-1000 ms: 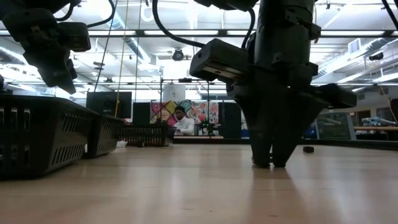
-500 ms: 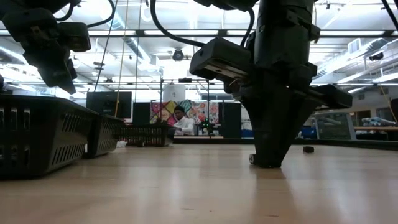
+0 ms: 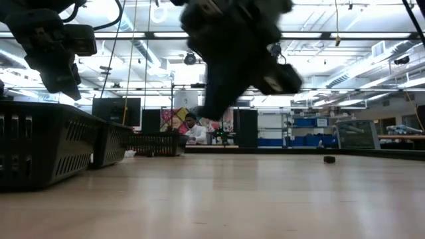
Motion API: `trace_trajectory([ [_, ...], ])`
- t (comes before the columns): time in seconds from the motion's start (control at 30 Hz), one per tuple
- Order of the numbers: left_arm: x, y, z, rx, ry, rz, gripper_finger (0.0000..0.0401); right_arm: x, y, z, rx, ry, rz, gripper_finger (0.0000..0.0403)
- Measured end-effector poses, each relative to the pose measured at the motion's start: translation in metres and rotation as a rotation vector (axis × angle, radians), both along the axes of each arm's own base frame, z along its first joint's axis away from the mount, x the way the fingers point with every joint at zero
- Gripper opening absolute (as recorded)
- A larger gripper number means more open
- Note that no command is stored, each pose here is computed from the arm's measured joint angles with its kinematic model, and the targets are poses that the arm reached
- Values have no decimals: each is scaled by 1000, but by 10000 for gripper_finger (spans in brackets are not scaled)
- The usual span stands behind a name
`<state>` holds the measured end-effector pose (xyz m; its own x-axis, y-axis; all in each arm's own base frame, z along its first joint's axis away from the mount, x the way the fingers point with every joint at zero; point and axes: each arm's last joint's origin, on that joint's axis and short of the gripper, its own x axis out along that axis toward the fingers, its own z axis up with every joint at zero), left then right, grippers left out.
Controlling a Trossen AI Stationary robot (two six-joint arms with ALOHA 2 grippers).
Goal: Sort Halloween decoration
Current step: Put the black skeleton toy into the bottom black bin
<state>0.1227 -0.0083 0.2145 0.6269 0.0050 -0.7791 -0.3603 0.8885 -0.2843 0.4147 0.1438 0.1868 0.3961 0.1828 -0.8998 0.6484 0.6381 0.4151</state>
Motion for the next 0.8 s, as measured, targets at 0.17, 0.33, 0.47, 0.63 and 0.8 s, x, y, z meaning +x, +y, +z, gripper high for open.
trace_trajectory([
  [0.17,0,0,0,-14,0,18,5,16,-20,11,51,-85,32,30],
  [0.33,0,0,0,-29,-1,37,5,35,-34,23,126,-269,33,30],
  [0.47,0,0,0,-29,-1,38,5,38,-37,26,102,-295,21,28],
  [0.63,0,0,0,-25,-1,36,5,55,-29,28,86,-296,45,26],
  [0.8,0,0,0,-25,0,37,5,88,-12,23,77,-299,101,26],
])
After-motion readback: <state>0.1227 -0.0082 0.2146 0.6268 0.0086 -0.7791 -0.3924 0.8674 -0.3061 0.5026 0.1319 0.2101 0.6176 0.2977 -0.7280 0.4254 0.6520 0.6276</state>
